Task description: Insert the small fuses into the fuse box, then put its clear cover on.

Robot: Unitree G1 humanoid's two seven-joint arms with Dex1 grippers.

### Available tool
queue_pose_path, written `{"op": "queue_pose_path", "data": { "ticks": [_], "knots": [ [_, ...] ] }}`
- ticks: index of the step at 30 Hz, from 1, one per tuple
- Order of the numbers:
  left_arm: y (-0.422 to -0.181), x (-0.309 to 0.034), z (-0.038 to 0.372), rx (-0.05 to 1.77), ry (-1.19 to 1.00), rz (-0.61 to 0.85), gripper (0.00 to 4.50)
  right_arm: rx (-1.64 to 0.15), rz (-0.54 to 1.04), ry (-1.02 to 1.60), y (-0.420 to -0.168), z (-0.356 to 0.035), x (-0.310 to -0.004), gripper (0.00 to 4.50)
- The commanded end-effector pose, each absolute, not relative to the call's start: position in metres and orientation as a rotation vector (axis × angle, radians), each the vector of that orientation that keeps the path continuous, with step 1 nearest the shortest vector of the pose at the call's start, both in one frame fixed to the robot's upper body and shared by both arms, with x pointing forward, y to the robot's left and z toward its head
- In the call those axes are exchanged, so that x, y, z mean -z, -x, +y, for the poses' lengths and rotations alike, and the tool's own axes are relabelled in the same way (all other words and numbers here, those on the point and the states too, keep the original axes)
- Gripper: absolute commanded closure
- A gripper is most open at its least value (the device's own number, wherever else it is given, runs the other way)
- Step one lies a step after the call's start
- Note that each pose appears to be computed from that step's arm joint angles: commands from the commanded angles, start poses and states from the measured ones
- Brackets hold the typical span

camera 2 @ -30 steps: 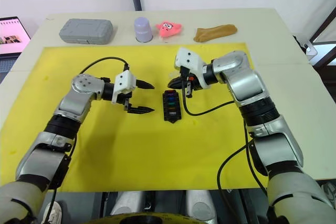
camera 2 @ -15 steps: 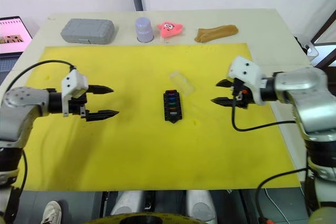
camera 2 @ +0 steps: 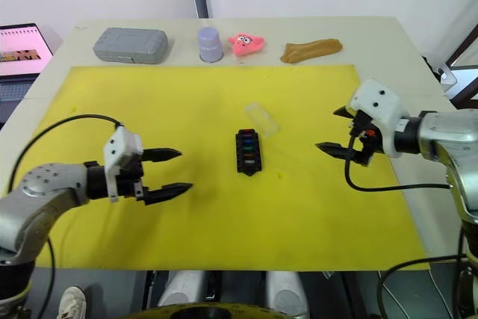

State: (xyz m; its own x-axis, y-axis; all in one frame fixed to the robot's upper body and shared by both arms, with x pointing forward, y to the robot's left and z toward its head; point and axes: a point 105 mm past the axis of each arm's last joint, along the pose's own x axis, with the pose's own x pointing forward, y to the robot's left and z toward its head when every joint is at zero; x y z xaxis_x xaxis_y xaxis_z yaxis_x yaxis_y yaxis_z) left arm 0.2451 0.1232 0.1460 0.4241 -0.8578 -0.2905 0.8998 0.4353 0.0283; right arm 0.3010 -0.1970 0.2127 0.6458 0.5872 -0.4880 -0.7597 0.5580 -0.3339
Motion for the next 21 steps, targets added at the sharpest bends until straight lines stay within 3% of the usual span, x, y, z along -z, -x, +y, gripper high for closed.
{"op": "queue_pose_path", "data": {
  "ticks": [1, 10, 17, 21],
  "knots": [
    [-0.247, -0.155, 0.116, 1.11, -0.239, 0.201, 0.0, -0.813, 0.393, 0.475, -0.326, -0.158, -0.211, 0.06],
    [-0.258, -0.16, 0.123, 1.097, -0.326, 0.175, 0.0, -0.733, 0.533, 0.47, -0.381, -0.105, -0.203, 0.06],
    [-0.262, -0.161, 0.125, 1.087, -0.358, 0.147, 0.0, -0.608, 0.574, 0.476, -0.413, -0.101, -0.192, 0.06],
    [-0.262, -0.159, 0.126, 1.083, -0.37, 0.142, 0.0, -0.595, 0.614, 0.46, -0.418, -0.102, -0.185, 0.06]
  ]
}}
